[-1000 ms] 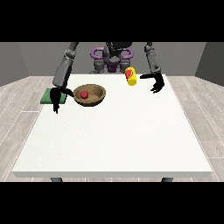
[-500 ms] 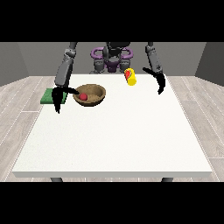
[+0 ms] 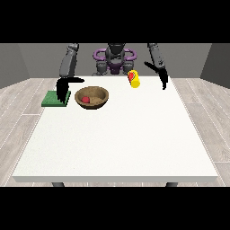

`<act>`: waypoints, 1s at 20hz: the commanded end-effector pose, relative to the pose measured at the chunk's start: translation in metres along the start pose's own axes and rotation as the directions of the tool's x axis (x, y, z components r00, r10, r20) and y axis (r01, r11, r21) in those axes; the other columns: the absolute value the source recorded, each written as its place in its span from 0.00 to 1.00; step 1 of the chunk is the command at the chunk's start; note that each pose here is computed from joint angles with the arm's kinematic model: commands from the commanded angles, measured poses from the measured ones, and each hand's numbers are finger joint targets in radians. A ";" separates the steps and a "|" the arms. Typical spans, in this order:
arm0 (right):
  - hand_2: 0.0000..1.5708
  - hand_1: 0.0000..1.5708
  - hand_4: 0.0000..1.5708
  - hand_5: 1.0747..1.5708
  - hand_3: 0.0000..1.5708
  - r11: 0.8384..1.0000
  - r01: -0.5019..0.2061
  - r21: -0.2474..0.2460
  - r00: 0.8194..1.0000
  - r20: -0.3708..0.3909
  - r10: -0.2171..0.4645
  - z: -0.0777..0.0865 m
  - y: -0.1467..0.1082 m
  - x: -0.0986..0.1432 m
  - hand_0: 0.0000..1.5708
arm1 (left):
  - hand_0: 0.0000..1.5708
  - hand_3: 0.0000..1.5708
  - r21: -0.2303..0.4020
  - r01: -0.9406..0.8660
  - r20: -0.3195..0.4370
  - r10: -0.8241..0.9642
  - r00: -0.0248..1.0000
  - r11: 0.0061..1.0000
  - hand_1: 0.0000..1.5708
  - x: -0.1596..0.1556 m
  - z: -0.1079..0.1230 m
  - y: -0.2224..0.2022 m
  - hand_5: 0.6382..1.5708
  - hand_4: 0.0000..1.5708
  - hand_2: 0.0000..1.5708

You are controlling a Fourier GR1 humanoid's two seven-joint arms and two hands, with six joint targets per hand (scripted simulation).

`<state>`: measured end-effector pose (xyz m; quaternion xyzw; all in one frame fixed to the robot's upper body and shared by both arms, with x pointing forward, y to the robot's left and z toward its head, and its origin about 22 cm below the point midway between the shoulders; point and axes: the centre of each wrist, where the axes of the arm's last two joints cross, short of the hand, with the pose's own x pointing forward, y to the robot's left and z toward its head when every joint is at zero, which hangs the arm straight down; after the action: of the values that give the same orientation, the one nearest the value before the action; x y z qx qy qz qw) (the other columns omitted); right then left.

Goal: Pick the cup and pour the ball into the bowl, then pick the bowl and place it on the pad

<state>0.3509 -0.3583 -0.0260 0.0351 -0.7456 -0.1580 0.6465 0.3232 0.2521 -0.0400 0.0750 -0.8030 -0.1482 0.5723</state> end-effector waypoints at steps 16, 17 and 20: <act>0.00 0.00 0.30 0.96 0.00 0.975 0.041 -0.217 0.985 -0.155 -0.076 0.004 0.026 -0.036 0.00 | 0.00 0.00 -0.068 0.013 0.158 -0.002 0.987 0.998 0.00 0.055 -0.028 0.012 0.05 0.00 0.00; 0.91 0.79 0.27 0.93 0.33 0.979 -0.112 -0.171 0.969 -0.238 0.069 0.029 0.018 -0.058 0.79 | 0.00 0.00 -0.067 0.020 0.188 -0.007 0.982 0.998 0.00 0.063 -0.038 0.013 0.07 0.00 0.00; 1.00 1.00 0.69 0.93 1.00 0.894 -0.436 -0.099 0.878 -0.262 0.400 0.037 -0.015 -0.045 1.00 | 0.00 0.00 -0.124 0.037 0.262 -0.004 0.965 0.992 0.00 0.074 -0.049 0.005 0.07 0.00 0.00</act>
<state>0.3438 -0.3512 -0.0477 -0.0725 -0.7368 -0.1548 0.6542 0.3387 0.2412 0.0275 0.0416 -0.8489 -0.1909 0.4912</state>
